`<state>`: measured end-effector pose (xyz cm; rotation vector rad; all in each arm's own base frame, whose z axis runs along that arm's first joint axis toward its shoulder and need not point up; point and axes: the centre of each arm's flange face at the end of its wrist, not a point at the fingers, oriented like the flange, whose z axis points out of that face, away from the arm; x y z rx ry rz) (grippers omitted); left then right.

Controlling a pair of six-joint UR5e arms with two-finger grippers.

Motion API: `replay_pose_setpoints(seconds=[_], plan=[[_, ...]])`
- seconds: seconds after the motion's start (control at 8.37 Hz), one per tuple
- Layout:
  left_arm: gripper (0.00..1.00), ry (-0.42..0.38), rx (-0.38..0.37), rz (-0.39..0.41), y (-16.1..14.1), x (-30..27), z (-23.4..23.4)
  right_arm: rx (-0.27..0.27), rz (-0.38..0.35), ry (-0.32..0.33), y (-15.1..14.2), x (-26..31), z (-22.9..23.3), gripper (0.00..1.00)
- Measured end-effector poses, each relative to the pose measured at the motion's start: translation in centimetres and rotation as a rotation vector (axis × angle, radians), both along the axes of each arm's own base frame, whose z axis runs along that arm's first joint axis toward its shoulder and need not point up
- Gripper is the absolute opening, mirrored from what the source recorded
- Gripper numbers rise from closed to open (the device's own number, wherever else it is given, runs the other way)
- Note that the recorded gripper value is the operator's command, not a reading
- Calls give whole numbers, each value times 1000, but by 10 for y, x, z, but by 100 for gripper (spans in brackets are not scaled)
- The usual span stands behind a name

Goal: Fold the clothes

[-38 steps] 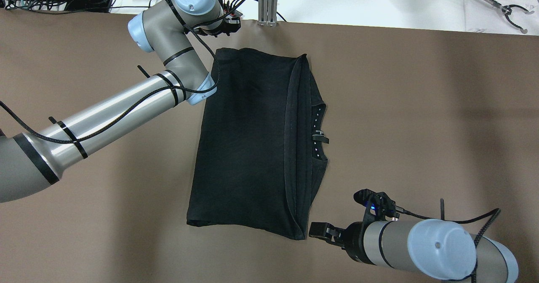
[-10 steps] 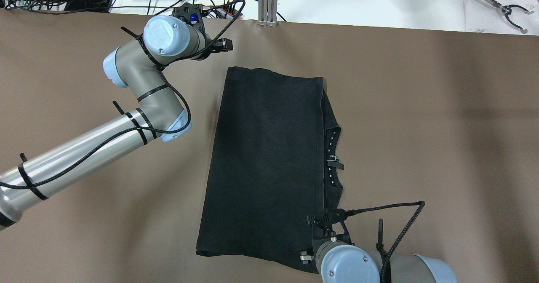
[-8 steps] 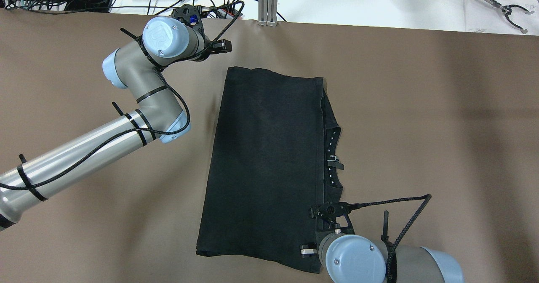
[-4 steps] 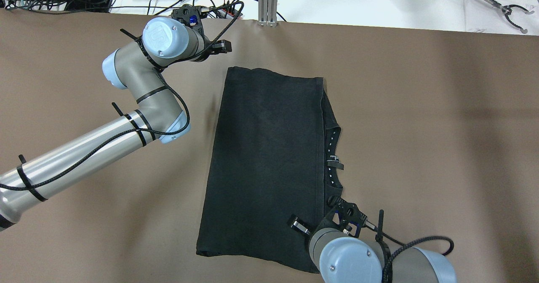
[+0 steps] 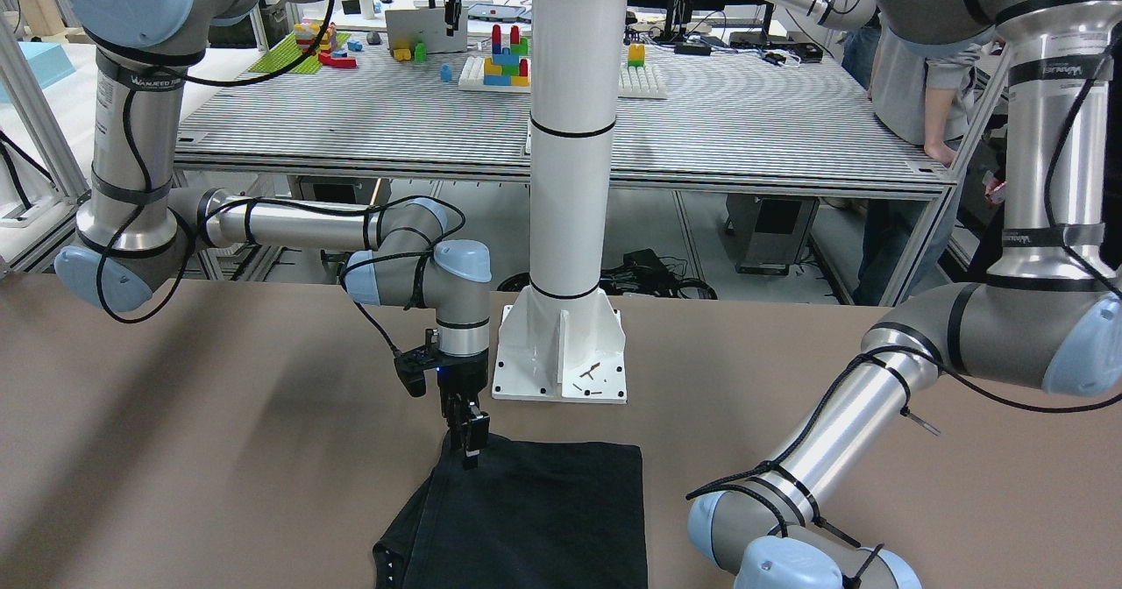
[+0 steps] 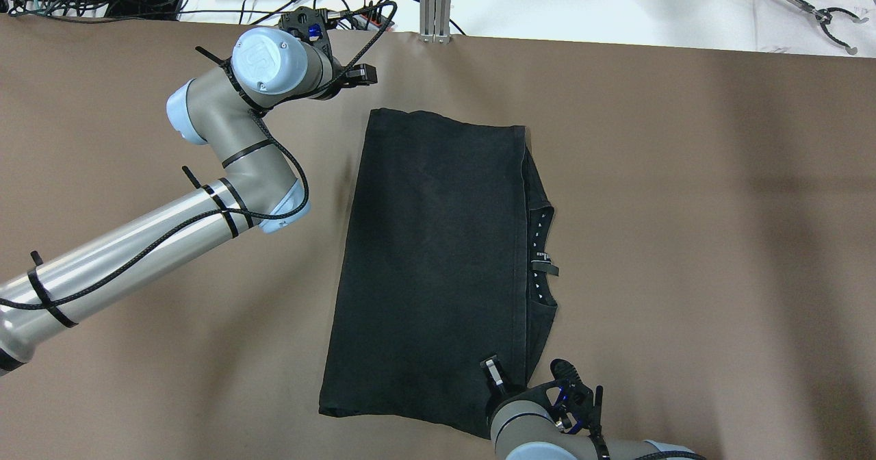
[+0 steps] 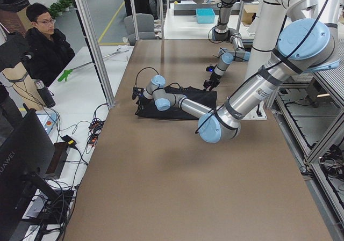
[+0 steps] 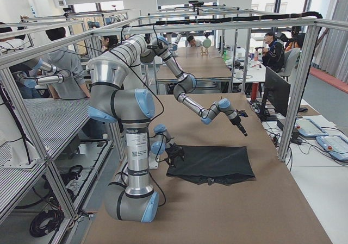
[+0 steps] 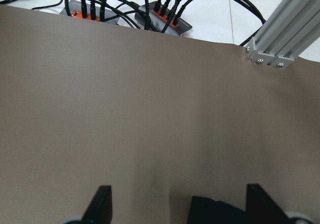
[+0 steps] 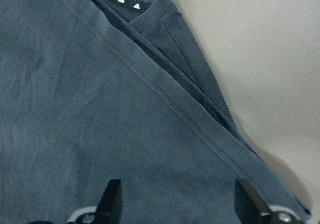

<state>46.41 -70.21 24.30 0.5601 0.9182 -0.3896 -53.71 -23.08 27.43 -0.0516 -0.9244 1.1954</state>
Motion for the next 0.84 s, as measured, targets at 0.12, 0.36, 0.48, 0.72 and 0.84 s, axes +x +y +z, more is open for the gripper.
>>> replay_pose_setpoints(seconds=[0.12,0.36,0.48,0.72,0.84], plan=[[94,0,1,-7,0,0,0,-16,16,11,3,-9,9,67],[94,6,-1,-23,8,12,-3,-52,-23,47,8,-16,15,75],[94,9,-2,-33,11,18,-5,-70,-46,56,10,-15,13,76],[94,11,-4,-40,16,24,-5,-86,-64,66,12,-14,11,79],[94,10,-3,-42,17,26,-4,-88,-65,73,12,-16,13,79]])
